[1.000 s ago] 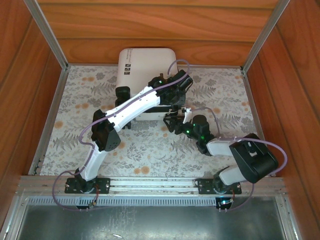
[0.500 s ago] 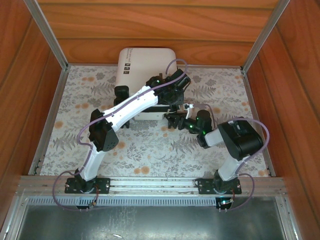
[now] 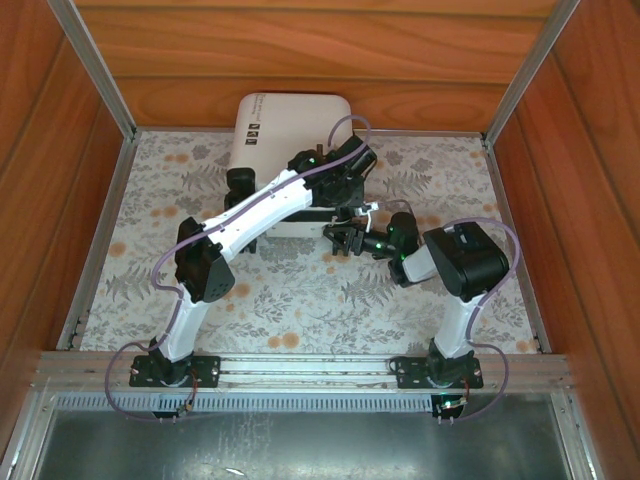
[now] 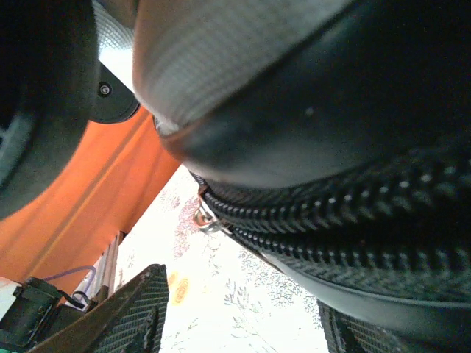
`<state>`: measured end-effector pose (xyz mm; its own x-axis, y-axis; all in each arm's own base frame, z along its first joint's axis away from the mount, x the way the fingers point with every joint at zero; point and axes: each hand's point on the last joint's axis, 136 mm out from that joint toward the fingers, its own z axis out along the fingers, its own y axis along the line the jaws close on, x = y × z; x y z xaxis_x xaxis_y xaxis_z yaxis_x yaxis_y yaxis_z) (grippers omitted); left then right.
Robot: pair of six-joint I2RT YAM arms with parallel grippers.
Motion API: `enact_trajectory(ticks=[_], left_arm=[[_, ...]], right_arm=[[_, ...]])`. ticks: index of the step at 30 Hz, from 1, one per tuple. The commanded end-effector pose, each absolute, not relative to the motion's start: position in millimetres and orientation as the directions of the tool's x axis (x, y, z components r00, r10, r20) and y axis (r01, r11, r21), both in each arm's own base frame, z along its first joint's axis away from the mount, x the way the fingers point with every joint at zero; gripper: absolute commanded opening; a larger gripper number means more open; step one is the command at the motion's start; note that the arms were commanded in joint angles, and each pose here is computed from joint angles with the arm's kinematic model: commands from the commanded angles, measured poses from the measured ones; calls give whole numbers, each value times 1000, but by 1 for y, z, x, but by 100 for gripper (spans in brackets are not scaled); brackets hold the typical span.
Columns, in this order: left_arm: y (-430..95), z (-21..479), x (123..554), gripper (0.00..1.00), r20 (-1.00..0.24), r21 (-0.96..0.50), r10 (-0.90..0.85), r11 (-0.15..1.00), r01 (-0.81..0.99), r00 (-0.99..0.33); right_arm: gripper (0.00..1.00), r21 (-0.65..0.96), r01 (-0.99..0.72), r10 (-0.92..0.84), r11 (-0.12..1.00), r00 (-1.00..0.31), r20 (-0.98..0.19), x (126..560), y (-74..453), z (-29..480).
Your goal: Pack the luggage
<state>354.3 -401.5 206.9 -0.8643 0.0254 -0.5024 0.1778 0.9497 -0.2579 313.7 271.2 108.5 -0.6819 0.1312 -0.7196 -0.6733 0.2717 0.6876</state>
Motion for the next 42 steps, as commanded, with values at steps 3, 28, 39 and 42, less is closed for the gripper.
enact_trajectory(ticks=[3, 28, 39, 42], left_arm=[[-408, 267, 361, 0, -609, -350, -16, 903, 251, -793], [-402, 260, 356, 0, -600, -343, -11, 907, 245, -800], [-386, 250, 354, 0, -593, -336, 1, 908, 249, -805], [-380, 249, 355, 0, -598, -374, -21, 891, 257, -801]], right_arm=[[46, 635, -742, 138, 215, -620, -772, 321, 276, 130], [23, 661, -717, 187, 222, -634, -750, 344, 280, 134], [0, 780, -592, 219, 202, -749, -625, 355, 275, 121], [0, 811, -558, 192, 173, -789, -584, 351, 277, 113]])
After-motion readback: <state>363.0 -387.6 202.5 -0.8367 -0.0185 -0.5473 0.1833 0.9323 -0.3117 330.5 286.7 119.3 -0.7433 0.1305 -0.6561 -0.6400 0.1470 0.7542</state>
